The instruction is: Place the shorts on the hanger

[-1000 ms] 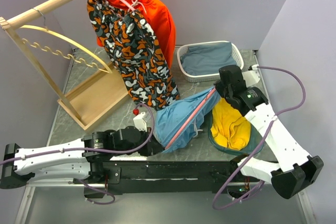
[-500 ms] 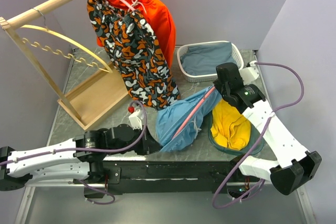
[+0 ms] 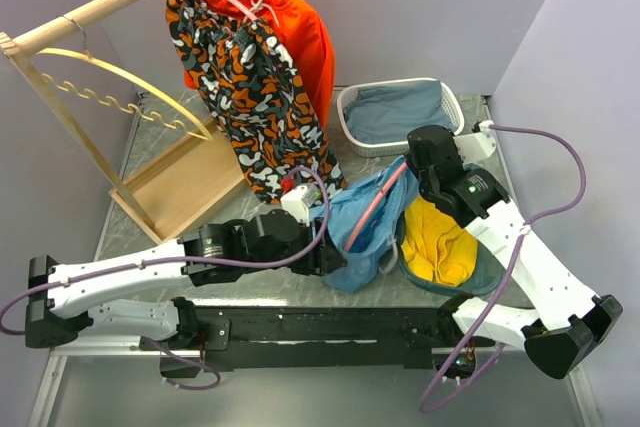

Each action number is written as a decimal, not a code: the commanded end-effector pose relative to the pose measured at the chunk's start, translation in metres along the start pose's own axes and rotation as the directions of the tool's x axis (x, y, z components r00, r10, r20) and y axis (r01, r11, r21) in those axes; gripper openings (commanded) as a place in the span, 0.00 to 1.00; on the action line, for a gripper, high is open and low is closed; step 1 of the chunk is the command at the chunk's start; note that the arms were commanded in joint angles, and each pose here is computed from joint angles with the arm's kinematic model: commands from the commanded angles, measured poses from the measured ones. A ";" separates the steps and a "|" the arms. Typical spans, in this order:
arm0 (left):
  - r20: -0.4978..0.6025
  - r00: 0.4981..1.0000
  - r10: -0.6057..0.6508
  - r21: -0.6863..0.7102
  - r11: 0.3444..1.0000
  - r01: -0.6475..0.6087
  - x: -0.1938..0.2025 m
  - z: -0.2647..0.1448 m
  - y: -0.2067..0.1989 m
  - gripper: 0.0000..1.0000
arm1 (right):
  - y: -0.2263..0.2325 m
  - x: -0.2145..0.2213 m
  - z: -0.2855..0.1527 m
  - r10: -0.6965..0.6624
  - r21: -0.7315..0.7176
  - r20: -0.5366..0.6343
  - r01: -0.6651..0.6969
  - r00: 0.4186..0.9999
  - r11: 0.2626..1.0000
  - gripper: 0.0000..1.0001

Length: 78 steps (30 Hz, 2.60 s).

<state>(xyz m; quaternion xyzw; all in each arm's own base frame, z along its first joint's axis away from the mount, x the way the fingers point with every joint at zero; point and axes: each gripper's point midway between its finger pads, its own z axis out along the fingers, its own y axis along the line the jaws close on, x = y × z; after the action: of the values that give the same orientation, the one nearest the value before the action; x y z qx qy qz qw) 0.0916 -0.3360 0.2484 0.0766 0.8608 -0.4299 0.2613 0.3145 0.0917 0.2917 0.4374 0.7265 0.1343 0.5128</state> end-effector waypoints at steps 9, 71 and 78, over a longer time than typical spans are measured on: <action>0.197 0.923 0.331 -0.118 0.942 -0.313 -0.045 -0.025 0.025 0.67 | 0.043 -0.005 -0.017 0.068 -0.156 -0.124 -0.087 0.990 0.984 0.00; 0.237 0.923 0.304 0.354 0.857 -0.374 0.003 -0.030 -0.053 0.01 | 0.069 0.064 -0.087 -0.328 -0.625 -0.421 -0.009 0.846 0.780 0.83; 0.234 0.923 0.306 0.388 0.841 -0.377 -0.010 -0.091 -0.058 0.01 | 0.093 0.009 -0.107 -0.364 -0.694 -0.216 0.119 0.906 0.710 0.90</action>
<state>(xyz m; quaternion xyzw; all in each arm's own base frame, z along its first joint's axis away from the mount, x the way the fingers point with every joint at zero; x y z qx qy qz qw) 0.0571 -0.3212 0.2694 0.2503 0.7449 -0.5006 0.3632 0.2685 0.1927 0.3337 0.1401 0.7978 0.3977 0.4309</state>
